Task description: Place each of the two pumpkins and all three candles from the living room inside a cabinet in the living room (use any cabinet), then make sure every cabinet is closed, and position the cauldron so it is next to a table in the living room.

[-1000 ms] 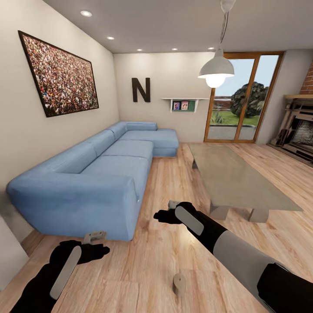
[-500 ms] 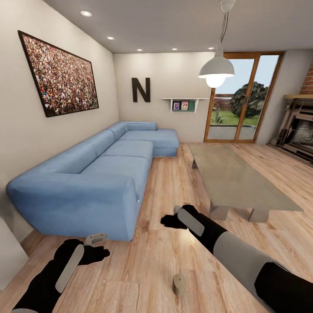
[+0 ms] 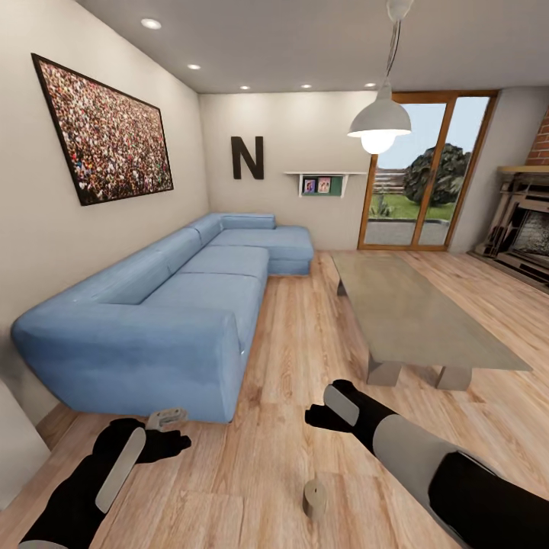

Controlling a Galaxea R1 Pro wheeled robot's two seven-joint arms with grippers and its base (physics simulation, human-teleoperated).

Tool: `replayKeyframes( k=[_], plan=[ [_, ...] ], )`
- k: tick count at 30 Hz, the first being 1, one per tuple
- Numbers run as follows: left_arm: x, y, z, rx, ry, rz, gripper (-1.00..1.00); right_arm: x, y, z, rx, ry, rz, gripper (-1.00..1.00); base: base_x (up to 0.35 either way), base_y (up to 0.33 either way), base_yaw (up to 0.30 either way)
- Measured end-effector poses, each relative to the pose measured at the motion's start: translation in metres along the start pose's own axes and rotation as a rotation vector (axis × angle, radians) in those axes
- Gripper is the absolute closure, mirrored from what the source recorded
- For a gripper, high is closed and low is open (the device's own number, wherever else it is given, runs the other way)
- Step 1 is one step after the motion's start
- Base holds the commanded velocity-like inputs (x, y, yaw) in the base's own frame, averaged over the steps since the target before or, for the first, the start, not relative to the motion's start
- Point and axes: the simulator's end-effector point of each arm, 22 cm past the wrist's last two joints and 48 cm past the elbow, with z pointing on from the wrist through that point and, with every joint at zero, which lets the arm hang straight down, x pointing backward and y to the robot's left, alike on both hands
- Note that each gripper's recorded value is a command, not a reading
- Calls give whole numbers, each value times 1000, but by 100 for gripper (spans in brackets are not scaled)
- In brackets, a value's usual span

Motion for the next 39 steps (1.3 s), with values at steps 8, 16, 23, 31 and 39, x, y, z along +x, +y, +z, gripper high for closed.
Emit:
replayKeyframes(
  k=[8, 16, 23, 31, 39],
  plan=[
    [-4, 0, 3, 9, -29, -1, -100, 5, 9, 11, -38, -4, 0, -100, 0, 0, 0],
    [-12, -11, 3, 59, -73, -14, -100, 11, 10, 24, -45, -9, 1, -100, 0, 0, 0],
    [-14, -14, 6, 70, -100, -1, -100, 15, 16, 34, -27, -30, -52, -100, 0, 0, 0],
    [-7, -17, 16, 82, -106, 2, -100, 19, 15, 48, -21, -47, -61, -100, 0, 0, 0],
    [-9, -29, 12, 202, -126, -49, -100, 23, 14, 62, -21, -63, -55, -100, 0, 0, 0]
  ],
)
